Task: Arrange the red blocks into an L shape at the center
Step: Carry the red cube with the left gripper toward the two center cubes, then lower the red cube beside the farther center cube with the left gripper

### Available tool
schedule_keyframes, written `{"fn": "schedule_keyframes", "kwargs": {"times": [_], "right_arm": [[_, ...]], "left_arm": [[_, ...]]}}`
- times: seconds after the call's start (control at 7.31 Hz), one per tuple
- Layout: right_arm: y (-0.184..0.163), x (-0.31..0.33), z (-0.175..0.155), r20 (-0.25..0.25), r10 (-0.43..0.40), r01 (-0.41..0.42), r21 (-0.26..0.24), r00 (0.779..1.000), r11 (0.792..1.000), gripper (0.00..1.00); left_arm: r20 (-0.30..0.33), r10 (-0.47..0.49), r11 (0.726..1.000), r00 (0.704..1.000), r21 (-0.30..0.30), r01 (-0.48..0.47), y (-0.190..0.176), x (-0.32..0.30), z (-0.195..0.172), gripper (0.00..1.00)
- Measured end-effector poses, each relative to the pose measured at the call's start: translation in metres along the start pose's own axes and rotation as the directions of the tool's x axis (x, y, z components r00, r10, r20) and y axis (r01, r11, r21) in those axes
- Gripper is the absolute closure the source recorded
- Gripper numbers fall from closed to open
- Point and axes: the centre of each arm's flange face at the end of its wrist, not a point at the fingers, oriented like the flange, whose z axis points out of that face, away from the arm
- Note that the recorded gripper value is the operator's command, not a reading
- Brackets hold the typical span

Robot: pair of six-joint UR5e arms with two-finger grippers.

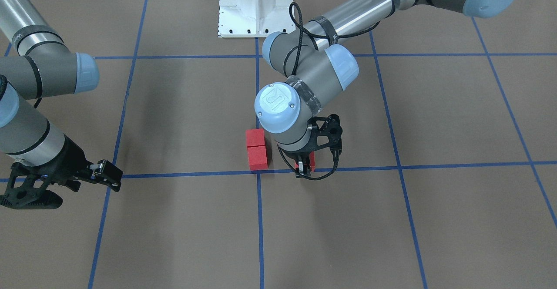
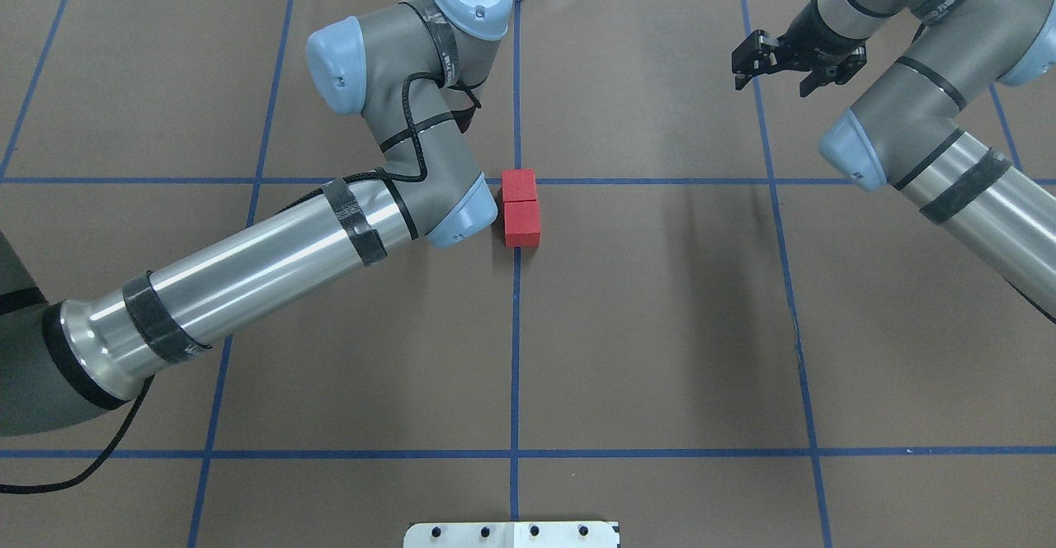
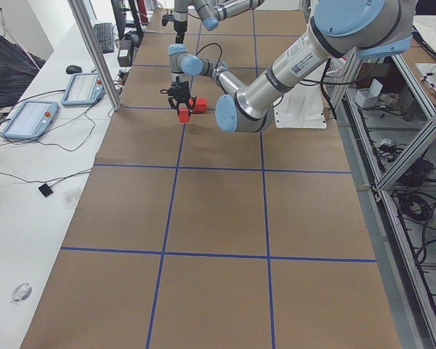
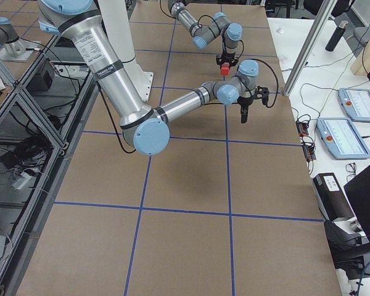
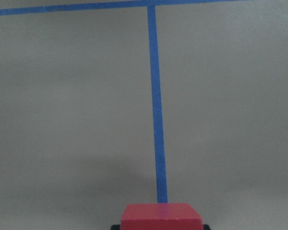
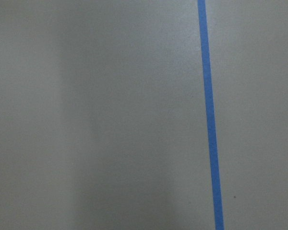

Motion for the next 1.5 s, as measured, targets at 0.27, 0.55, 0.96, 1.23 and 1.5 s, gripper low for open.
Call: {"fn": "schedule_keyframes", "kwargs": {"times": [0.27, 0.55, 0.96, 1.23, 1.5], "right_arm": [[-0.003, 0.015, -0.002, -0.001, -0.002, 0.002, -0.005, 1.0, 1.0, 0.01], [-0.005, 0.026, -0.006, 0.006, -0.006, 0.006, -0.011, 1.0, 1.0, 0.01], [-0.005, 0.026, -0.007, 0.008, -0.005, 0.006, -0.012, 1.0, 1.0, 0.01], [-0.005, 0.027, -0.007, 0.007, -0.003, 0.003, -0.013, 1.0, 1.0, 0.01], [-0.005, 0.027, -0.006, 0.007, -0.002, 0.003, -0.013, 1.0, 1.0, 0.01]], "left_arm": [[0.003, -0.044, 0.999, 0.999, -0.007, 0.045, 0.015, -0.006, -0.003, 1.0], [0.004, -0.061, 0.998, 0.998, -0.017, 0.061, 0.025, -0.011, -0.006, 1.0], [0.012, -0.043, 0.999, 0.999, -0.021, 0.043, 0.038, -0.022, 0.002, 1.0], [0.009, -0.036, 0.999, 0.999, -0.027, 0.037, 0.042, -0.022, 0.003, 1.0], [0.005, -0.034, 0.999, 0.999, -0.033, 0.035, 0.047, -0.021, -0.001, 1.0]]}}
